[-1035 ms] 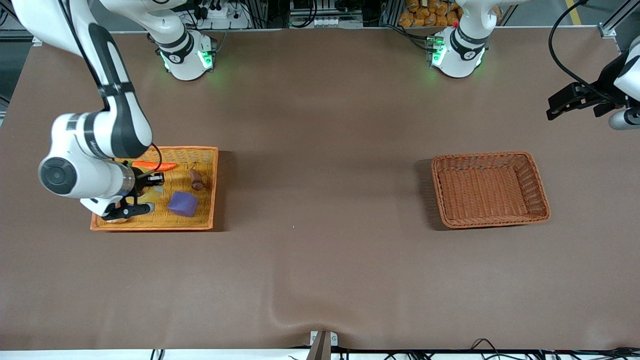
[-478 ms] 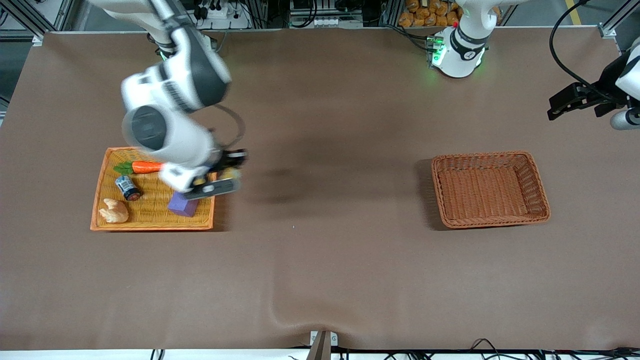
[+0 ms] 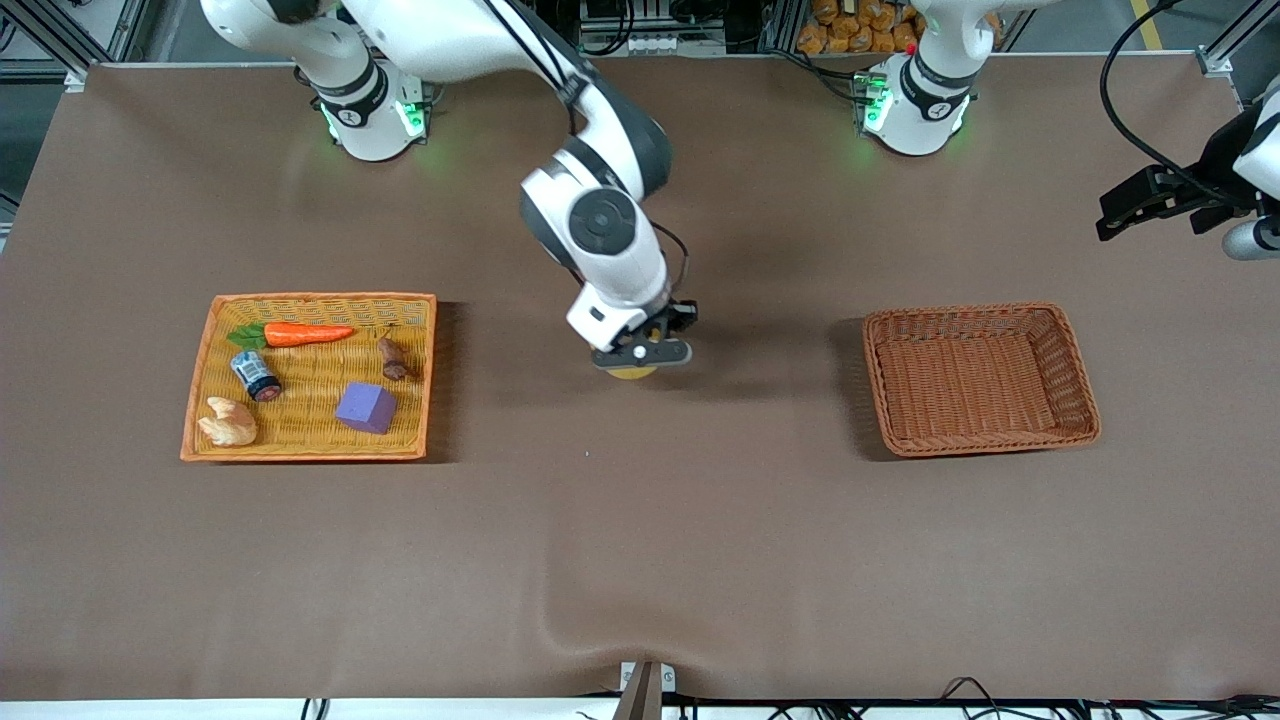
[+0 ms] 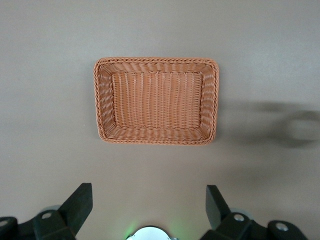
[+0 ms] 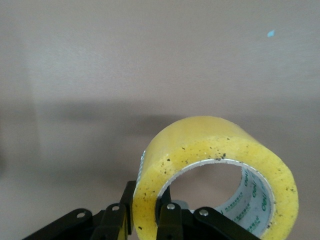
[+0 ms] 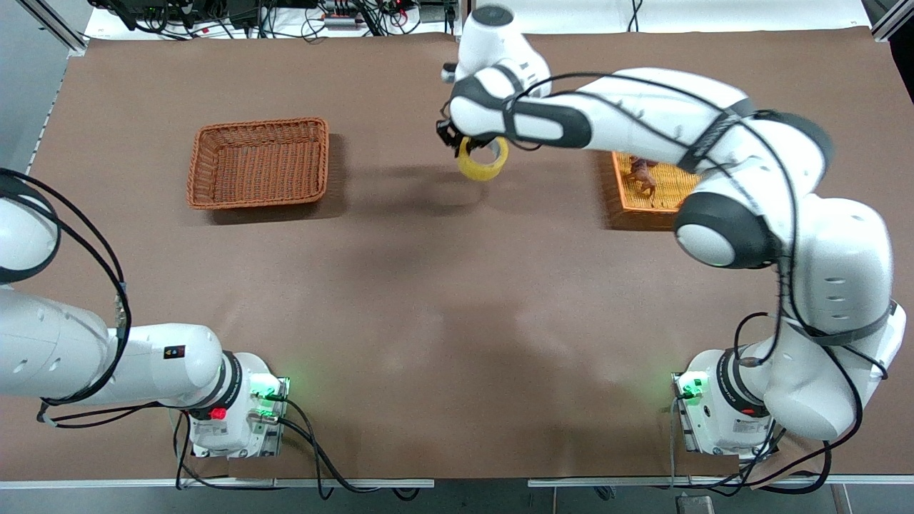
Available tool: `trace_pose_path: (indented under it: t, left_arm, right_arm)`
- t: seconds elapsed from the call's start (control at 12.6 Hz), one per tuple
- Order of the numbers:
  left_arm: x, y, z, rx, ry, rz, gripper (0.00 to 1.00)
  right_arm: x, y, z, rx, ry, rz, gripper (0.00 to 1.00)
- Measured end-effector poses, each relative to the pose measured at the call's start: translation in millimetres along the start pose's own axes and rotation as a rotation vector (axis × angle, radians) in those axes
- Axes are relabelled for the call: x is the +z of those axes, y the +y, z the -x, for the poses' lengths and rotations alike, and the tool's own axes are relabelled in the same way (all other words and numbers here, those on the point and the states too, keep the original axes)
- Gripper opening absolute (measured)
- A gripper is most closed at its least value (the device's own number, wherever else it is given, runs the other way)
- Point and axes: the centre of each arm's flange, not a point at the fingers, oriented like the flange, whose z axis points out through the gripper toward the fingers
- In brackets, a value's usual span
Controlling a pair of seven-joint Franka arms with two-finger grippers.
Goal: Transfer tape with both arms
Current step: 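Lift the tape roll with the right gripper and carry it toward the basket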
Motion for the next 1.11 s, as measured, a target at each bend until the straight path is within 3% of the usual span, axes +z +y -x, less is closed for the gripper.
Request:
trace_pose_path:
  t: [0.32, 0.72, 0.8, 1.11]
  left_arm:
    - [-0.9, -1.9, -1.4, -0.004, 0.011, 0.002, 1.00]
    - [-1.4, -1.7, -2.1, -0.004, 0.017, 0.002, 1.00]
    - [-1.5, -1.8, -2.2, -0.004, 0.018, 0.002, 1.00]
    - [-2.2, -1.8, -3.0, -0.004, 0.026, 0.003, 1.00]
  right_arm:
    - [61.2, -7.8, 1.6, -0.013, 0.029, -0.007, 0.22]
    - [74.6, -10.0, 1.2, -0.012, 0.048, -0.011, 0.22]
    - [75.3, -8.5, 0.0, -0.010, 0.048, -0.009, 0.29]
    - [57.8, -11.9, -10.1, -0.008, 0.080, -0.029, 0.74]
